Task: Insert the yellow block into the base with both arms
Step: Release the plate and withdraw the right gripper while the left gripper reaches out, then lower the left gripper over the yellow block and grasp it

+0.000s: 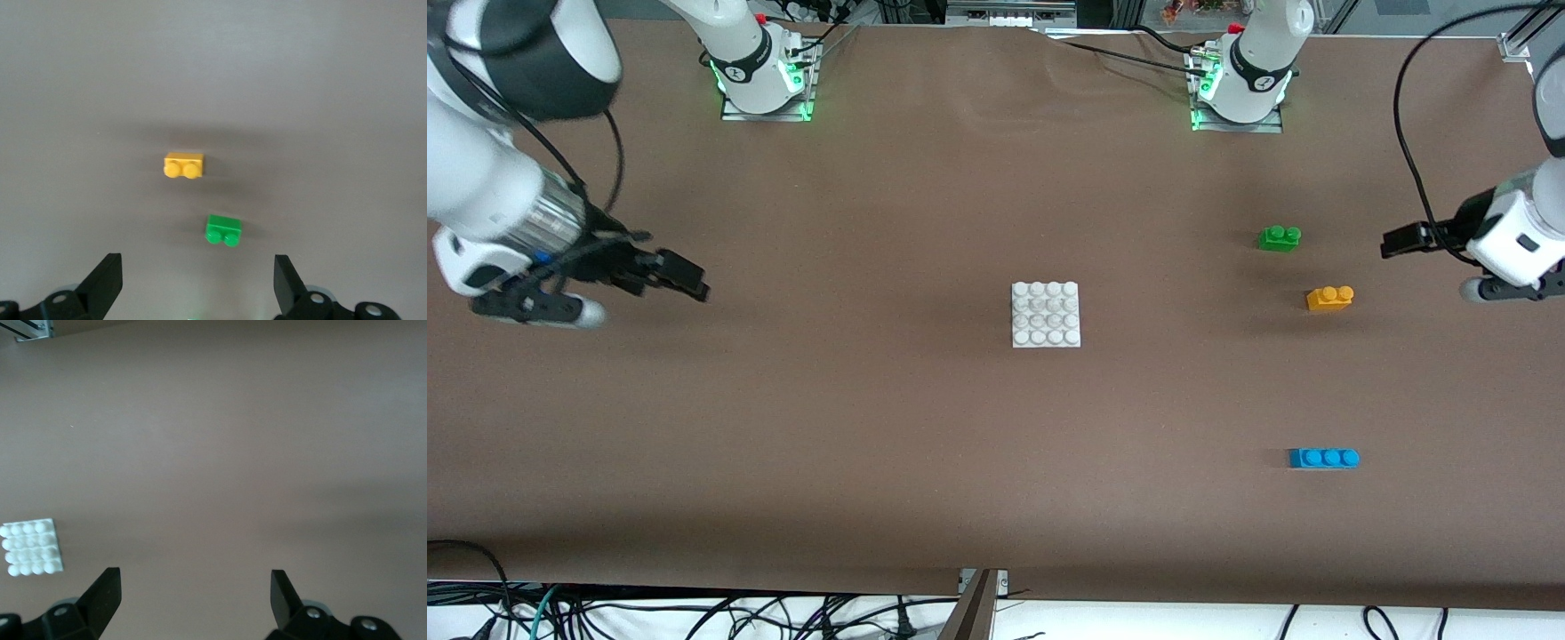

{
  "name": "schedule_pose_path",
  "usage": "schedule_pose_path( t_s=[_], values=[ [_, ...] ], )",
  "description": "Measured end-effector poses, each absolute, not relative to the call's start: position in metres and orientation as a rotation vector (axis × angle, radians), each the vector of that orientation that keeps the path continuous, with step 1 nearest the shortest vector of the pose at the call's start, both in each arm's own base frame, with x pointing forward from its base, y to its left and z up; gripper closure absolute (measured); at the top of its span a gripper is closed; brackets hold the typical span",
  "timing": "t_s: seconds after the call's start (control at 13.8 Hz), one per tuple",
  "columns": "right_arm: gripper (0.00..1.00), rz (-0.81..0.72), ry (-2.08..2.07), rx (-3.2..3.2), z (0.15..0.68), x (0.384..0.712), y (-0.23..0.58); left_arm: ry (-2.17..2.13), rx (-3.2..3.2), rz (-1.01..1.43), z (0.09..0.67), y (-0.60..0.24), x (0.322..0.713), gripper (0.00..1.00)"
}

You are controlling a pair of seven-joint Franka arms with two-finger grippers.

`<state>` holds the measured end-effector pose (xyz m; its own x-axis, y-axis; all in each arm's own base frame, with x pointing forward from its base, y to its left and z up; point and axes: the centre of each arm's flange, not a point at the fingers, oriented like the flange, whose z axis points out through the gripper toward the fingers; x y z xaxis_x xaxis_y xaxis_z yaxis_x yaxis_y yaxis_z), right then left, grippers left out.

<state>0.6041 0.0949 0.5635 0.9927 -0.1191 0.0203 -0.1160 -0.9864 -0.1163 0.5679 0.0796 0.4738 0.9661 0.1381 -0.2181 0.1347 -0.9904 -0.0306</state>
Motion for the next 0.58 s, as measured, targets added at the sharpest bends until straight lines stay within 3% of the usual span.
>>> schedule_pose_path(
  t_s=[0.29,0.58],
  values=[
    [0.01,-0.031,0.092,-3.099,0.593,0.579,0.081,-0.271,-3.103,0.368,0.400,0.110,0.592,0.00],
    [0.01,0.007,0.059,-3.113,0.596,0.572,0.073,-0.183,-3.053,0.279,0.313,0.110,0.581,0.00]
  ],
)
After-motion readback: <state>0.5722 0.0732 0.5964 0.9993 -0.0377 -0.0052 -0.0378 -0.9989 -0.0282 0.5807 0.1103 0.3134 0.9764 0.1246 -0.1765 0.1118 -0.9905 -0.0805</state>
